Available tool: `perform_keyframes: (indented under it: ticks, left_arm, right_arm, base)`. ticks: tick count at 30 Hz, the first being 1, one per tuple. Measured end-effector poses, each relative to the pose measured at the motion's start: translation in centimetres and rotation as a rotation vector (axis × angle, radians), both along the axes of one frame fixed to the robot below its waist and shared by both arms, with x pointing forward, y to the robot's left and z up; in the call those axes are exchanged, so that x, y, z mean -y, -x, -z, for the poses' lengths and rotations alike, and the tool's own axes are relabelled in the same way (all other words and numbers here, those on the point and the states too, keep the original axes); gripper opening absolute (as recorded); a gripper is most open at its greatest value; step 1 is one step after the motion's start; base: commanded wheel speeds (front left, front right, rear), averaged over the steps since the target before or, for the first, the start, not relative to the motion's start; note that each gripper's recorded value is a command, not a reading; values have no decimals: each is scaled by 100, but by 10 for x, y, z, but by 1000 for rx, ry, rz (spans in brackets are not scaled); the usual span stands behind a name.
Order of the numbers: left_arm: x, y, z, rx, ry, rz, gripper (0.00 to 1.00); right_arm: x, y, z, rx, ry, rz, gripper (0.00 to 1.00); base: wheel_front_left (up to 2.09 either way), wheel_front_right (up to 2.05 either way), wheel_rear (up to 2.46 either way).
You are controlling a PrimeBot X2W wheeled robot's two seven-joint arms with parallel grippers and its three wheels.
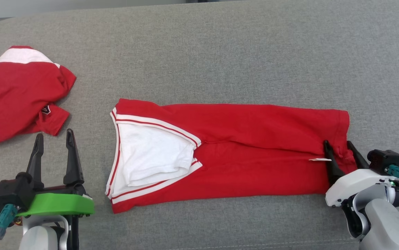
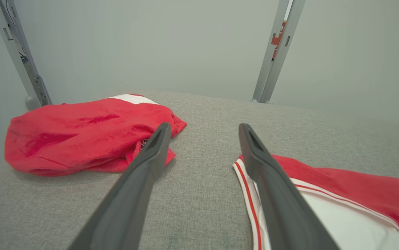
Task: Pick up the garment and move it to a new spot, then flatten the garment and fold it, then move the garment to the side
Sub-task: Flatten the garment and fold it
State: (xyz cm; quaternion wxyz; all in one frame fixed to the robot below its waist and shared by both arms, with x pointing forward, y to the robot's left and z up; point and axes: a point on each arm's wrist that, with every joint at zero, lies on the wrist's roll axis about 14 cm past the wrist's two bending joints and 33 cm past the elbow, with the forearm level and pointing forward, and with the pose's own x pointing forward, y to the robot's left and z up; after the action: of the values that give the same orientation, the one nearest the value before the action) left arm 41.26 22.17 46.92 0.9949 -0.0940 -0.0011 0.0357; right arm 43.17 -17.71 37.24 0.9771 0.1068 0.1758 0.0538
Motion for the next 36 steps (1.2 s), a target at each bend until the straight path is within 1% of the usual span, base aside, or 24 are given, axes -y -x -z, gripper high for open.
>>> perform_keyframes:
  ticks: [1, 6, 8, 11, 19, 22, 27, 29, 31, 36]
  left_arm:
    - [-2, 1, 0, 0, -1, -7, 100]
    - [-7, 4, 0, -4, -12, -26, 100]
    - [-8, 5, 1, -6, -14, -30, 100]
    - [-7, 6, -2, 0, -16, -29, 100]
    - [0, 7, -5, 10, -14, -10, 100]
    - [1, 7, -6, 12, -13, -7, 100]
    - [3, 9, -8, 17, -12, -2, 100]
    - [4, 9, -9, 20, -12, 0, 100]
    - [4, 9, -10, 23, -13, 2, 100]
    - [8, 13, -7, 11, -9, 13, 100]
  right_arm:
    - [-1, 1, 1, -4, -4, 1, 0]
    - [-3, 3, 1, -8, -25, 7, 0]
    - [4, 1, -3, 0, -21, 20, 0]
    - [26, -2, -12, 21, 9, 54, 0]
    - [113, -14, -54, 103, 150, 173, 0]
    - [128, -18, -67, 122, 175, 195, 0]
    - [125, -27, -88, 164, 178, 182, 0]
    - [112, -29, -90, 171, 143, 170, 0]
    - [94, -33, -93, 183, 79, 157, 0]
    - [52, -38, -106, 212, -5, 80, 0]
  base:
    - [0, 0, 0]
    - [0, 0, 0]
    - [0, 0, 0]
    - [0, 0, 0]
    - [0, 0, 0]
    - [0, 0, 0]
    - [0, 0, 0]
    - [0, 0, 0]
    - [0, 0, 0]
    - [0, 0, 0]
